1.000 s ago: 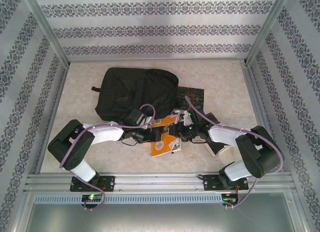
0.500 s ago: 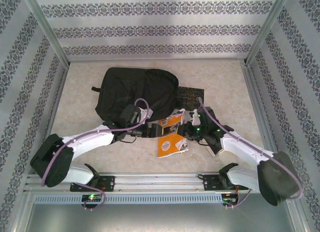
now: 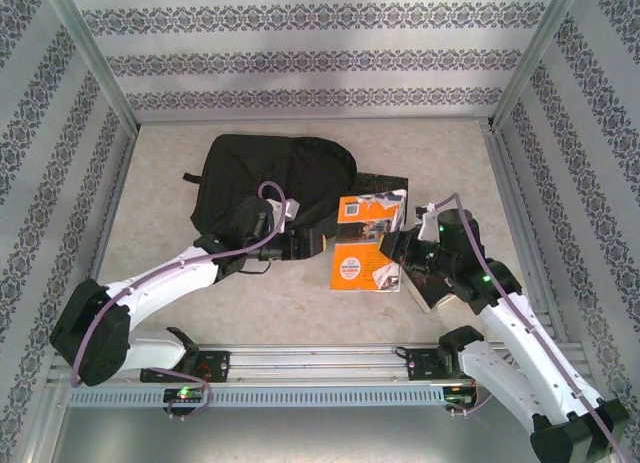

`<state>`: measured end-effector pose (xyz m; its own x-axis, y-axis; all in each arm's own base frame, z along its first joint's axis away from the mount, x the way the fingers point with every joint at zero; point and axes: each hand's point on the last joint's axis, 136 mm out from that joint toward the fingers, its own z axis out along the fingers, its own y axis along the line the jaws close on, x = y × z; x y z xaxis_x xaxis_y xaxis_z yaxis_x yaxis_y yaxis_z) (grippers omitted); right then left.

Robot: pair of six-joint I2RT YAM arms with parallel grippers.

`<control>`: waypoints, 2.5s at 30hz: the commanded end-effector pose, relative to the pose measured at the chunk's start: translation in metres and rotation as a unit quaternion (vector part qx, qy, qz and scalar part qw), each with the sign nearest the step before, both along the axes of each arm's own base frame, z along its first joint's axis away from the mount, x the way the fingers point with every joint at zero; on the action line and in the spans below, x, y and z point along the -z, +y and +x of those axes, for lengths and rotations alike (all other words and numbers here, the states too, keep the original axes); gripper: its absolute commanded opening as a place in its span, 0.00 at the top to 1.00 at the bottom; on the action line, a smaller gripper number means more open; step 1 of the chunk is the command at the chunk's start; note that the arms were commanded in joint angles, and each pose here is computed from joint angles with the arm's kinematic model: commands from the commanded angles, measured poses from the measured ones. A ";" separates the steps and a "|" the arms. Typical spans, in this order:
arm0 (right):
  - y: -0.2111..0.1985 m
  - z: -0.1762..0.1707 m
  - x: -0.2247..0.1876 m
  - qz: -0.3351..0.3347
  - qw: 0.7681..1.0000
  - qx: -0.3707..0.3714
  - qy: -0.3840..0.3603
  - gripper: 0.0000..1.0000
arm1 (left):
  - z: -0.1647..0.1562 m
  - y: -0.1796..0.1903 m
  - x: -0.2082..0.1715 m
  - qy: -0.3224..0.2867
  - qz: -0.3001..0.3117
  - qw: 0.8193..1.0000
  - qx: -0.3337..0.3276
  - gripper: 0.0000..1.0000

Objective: Pack the student bag

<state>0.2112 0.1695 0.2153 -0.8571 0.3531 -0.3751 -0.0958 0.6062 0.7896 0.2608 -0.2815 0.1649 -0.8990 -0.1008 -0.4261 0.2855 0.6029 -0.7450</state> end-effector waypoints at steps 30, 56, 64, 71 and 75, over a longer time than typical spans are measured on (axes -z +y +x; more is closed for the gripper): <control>0.005 0.031 -0.044 0.016 0.996 0.004 -0.089 0.35 | 0.026 -0.018 -0.160 -0.089 -0.361 0.926 0.062 1.00; 0.056 0.023 -0.145 0.368 0.912 0.015 -0.182 0.04 | 0.062 0.034 -0.248 -0.200 -0.411 0.882 -0.120 1.00; 0.059 0.017 -0.180 0.311 0.901 0.023 -0.302 0.32 | 0.064 0.038 -0.229 -0.178 -0.398 0.888 -0.144 1.00; 0.041 0.028 -0.182 0.284 0.893 0.083 -0.340 0.38 | 0.065 0.038 -0.218 -0.166 -0.396 0.891 -0.151 1.00; 0.039 0.037 -0.180 0.271 0.892 0.099 -0.347 0.41 | 0.065 0.034 -0.216 -0.158 -0.399 0.892 -0.145 1.00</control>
